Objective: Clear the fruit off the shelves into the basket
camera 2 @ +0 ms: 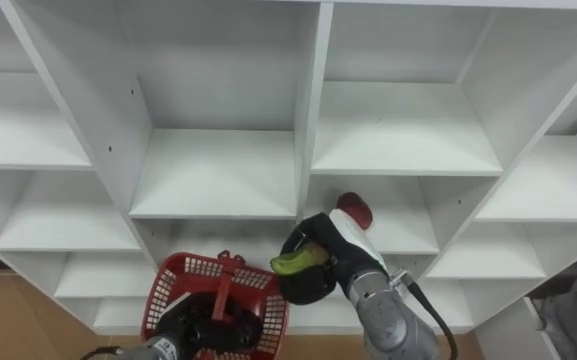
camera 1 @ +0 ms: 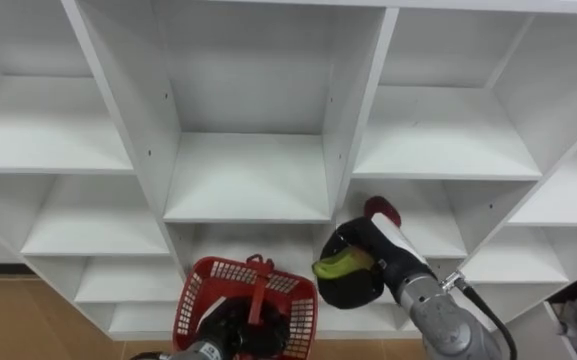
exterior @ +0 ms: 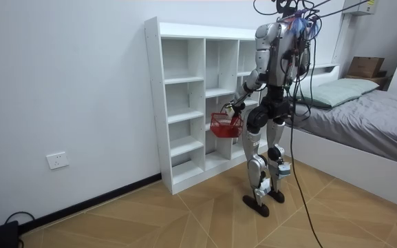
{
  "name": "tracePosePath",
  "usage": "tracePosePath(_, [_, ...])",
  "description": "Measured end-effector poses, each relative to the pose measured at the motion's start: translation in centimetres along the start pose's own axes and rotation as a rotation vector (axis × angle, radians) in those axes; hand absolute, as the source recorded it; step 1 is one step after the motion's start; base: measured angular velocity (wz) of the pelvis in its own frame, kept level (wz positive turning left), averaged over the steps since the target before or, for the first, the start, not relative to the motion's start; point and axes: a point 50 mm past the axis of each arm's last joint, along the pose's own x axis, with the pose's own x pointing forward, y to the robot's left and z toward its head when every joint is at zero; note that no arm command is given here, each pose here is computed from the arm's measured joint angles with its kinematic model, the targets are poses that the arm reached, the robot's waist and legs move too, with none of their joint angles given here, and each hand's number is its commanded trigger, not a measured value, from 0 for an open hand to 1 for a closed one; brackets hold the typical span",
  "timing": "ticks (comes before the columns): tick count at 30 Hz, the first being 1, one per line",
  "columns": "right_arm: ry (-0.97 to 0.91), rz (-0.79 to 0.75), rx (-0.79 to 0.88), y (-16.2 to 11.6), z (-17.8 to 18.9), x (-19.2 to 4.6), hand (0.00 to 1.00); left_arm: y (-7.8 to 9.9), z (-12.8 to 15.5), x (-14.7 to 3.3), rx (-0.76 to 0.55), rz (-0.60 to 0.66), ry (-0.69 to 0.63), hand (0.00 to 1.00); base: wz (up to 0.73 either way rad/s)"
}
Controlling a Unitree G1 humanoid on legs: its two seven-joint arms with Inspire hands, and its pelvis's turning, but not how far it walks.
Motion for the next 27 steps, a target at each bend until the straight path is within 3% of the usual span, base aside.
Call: tracePosePath(27, [0.010,0.050,-0.029,1.1,-0.3,0.1,1.00,-0.1,1.1,0.0,-0.039,0.052,-0.046,1.00,-0.02])
